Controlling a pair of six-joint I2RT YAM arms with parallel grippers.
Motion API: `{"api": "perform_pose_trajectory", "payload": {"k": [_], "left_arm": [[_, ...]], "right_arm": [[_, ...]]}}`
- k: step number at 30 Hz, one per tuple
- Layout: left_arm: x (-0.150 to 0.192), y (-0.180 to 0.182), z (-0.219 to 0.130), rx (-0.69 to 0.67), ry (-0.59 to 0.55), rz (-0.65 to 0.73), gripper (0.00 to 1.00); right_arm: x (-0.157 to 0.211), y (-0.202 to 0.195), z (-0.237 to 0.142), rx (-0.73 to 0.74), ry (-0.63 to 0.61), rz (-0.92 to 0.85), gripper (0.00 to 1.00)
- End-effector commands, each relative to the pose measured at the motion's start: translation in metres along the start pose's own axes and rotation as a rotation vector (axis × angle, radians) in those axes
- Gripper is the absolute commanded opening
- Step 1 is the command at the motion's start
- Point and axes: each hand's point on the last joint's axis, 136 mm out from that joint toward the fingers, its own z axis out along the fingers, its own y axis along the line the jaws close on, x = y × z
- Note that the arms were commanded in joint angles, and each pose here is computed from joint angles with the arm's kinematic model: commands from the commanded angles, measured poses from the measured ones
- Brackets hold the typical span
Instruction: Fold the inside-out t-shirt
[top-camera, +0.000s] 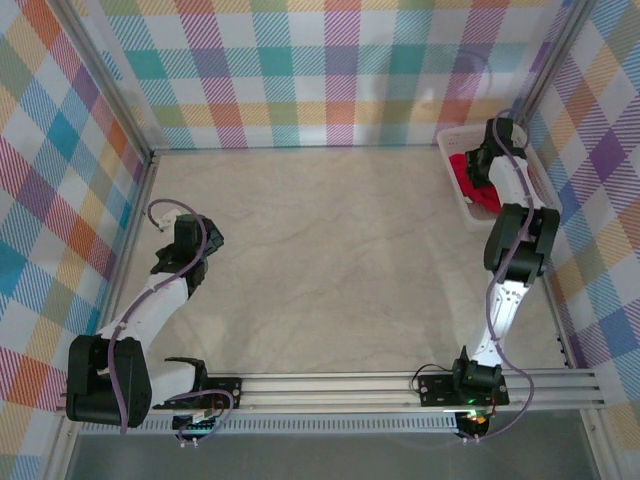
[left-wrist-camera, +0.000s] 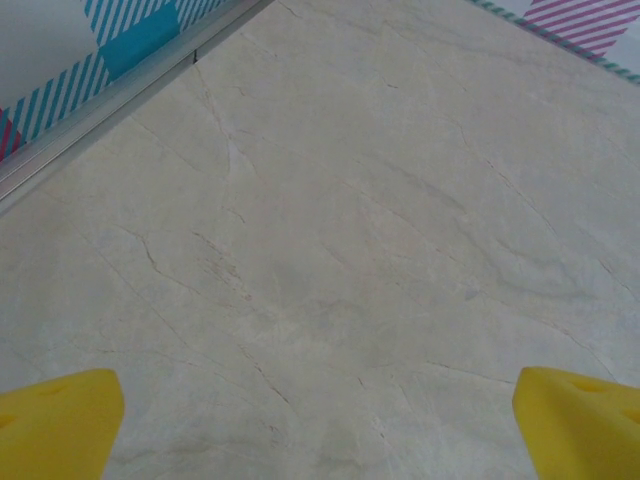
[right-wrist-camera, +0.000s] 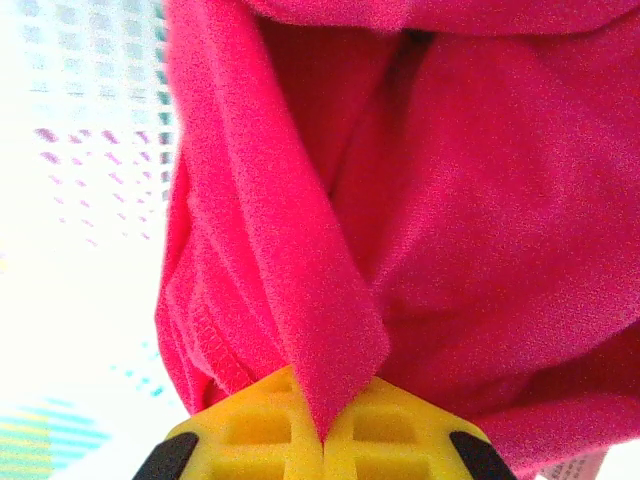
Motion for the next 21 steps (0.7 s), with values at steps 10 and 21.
{"api": "perform_pose_trajectory", "payload": {"k": [10, 21], "left_arm": [[0.012, -0.017, 0.011, 0.048, 0.084, 0.026, 1.0], [0.015, -0.021, 0.011, 0.071, 0.099, 0.026, 1.0]], "right_arm": [[0.0, 0.055, -0.162, -0.381, -0.11, -0.068, 0.0], [0.024, 0.13, -0.355, -0.826, -0.25, -0.267, 0.0]]}}
